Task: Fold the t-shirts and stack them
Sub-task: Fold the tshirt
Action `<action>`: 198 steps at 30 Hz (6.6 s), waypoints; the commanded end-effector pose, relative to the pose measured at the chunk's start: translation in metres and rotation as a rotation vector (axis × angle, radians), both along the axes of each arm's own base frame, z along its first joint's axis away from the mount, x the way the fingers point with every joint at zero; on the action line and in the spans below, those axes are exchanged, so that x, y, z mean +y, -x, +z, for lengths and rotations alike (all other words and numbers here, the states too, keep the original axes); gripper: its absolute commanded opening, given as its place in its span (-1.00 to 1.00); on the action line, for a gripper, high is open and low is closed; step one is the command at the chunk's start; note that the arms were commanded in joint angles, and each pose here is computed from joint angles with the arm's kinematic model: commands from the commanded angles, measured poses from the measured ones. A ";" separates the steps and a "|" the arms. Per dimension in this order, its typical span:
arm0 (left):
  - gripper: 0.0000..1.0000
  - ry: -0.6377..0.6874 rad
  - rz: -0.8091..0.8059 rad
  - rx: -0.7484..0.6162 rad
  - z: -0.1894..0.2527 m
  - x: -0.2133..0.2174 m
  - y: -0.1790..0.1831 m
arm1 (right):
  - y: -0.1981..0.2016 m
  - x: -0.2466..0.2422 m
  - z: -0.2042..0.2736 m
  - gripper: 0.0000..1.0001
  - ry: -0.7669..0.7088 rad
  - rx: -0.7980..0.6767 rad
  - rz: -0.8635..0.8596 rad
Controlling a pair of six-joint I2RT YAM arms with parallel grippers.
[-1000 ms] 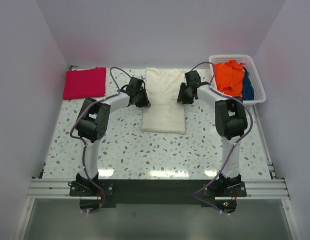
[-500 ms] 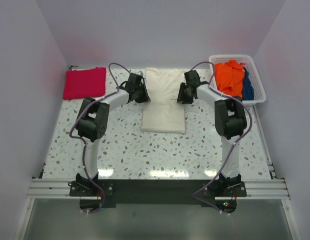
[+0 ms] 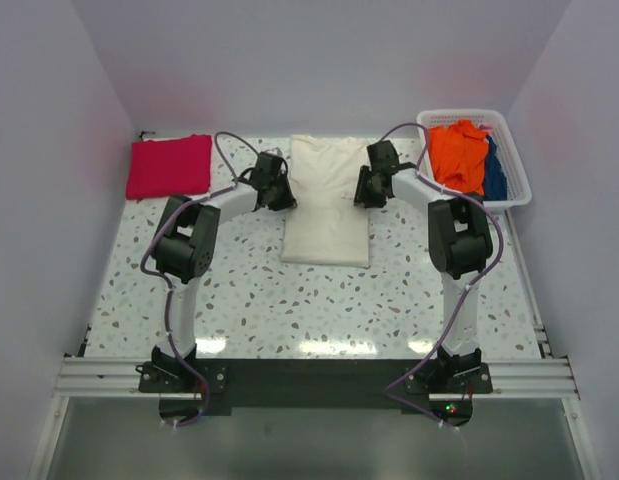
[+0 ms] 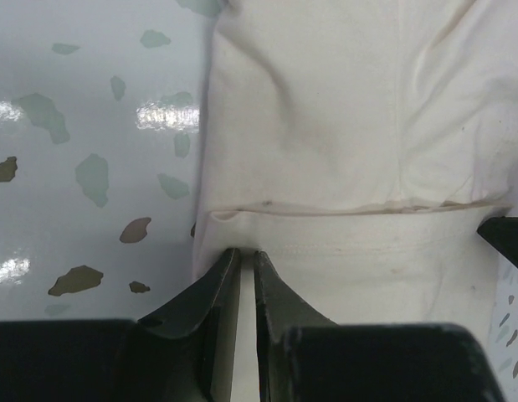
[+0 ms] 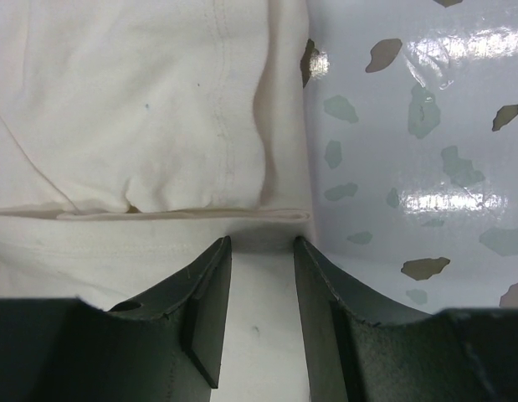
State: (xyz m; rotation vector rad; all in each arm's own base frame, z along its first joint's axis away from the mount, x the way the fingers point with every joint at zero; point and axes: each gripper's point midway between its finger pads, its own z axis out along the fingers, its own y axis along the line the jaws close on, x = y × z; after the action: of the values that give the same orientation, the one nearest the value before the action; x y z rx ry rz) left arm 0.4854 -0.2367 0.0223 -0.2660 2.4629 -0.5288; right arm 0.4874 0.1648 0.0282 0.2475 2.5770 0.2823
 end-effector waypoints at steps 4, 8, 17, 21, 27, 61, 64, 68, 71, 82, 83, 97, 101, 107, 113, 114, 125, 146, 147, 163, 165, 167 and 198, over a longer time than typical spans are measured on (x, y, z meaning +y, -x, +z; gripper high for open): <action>-0.64 -0.146 0.076 0.129 -0.038 0.044 0.039 | 0.023 -0.030 -0.017 -0.18 0.122 0.075 -0.030; -0.64 -0.147 0.079 0.127 -0.037 0.047 0.043 | 0.026 -0.032 -0.019 -0.18 0.126 0.085 -0.030; -0.53 -0.096 0.032 0.028 0.015 0.036 0.022 | 0.020 -0.036 0.023 0.04 0.112 0.021 -0.040; -0.16 -0.089 0.031 -0.021 0.051 0.042 0.023 | 0.026 -0.040 0.055 0.12 0.085 -0.012 -0.051; 0.09 0.004 0.029 0.007 0.051 0.048 0.084 | 0.079 -0.024 0.072 0.11 -0.044 -0.057 -0.034; 0.00 0.246 -0.062 0.041 0.024 0.030 0.171 | 0.166 0.012 0.045 0.05 -0.133 -0.036 -0.021; 0.06 0.236 -0.046 0.054 0.015 0.030 0.167 | 0.159 0.011 0.035 0.06 -0.112 -0.027 -0.038; 0.06 0.214 -0.042 0.076 0.004 0.029 0.171 | 0.159 0.011 0.015 0.06 -0.092 0.009 -0.039; 0.03 0.206 -0.042 0.087 -0.002 0.028 0.175 | 0.165 0.009 0.000 0.05 -0.088 0.035 -0.042; -0.14 0.148 -0.040 0.124 -0.017 0.029 0.189 | 0.185 0.000 -0.016 0.01 -0.073 0.063 -0.044; -0.15 0.146 -0.041 0.126 -0.018 0.028 0.189 | 0.186 0.001 -0.018 0.00 -0.077 0.070 -0.044; -0.94 0.141 -0.056 0.110 -0.009 0.021 0.193 | 0.197 0.011 -0.018 -0.86 -0.120 0.112 0.024; -1.00 0.138 -0.064 0.099 0.000 0.026 0.202 | 0.219 0.007 -0.015 -1.00 -0.132 0.133 0.065; -1.00 0.146 -0.088 0.117 0.011 0.037 0.237 | 0.258 -0.003 -0.003 -1.00 -0.166 0.138 0.102; -1.00 0.145 -0.117 0.138 0.021 0.047 0.281 | 0.305 -0.008 0.006 -1.00 -0.235 0.183 0.132; -1.00 0.146 -0.134 0.136 0.026 0.047 0.291 | 0.309 -0.009 0.015 -1.00 -0.253 0.152 0.141; -1.00 0.145 -0.155 0.166 0.046 0.063 0.333 | 0.351 -0.026 0.058 -1.00 -0.266 0.132 0.162; -1.00 0.175 -0.237 -0.011 0.141 0.023 0.236 | 0.231 -0.014 0.147 -1.00 -0.120 -0.133 0.123; -1.00 0.172 -0.221 -0.021 0.145 0.025 0.217 | 0.216 -0.010 0.155 -1.00 -0.127 -0.169 0.118; -1.00 0.231 -0.061 -0.099 0.088 0.025 -0.018 | -0.020 0.011 0.100 -1.00 -0.162 -0.165 0.087; -0.92 0.266 -0.034 -0.134 0.083 0.030 -0.046 | -0.038 0.007 0.076 -1.00 -0.182 -0.142 0.058; -0.56 0.333 -0.087 -0.217 0.098 0.018 -0.067 | -0.052 0.007 0.073 -1.00 -0.209 -0.143 0.055; -0.62 0.074 -0.001 -0.035 0.030 0.017 -0.002 | 0.036 0.025 0.026 0.12 0.127 -0.083 0.057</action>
State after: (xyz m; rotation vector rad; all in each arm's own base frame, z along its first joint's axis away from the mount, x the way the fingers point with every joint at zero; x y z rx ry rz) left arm 0.4900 -0.2160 0.0730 -0.2771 2.3632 -0.6727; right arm 0.4508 0.2181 0.0726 0.0695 2.4898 0.2728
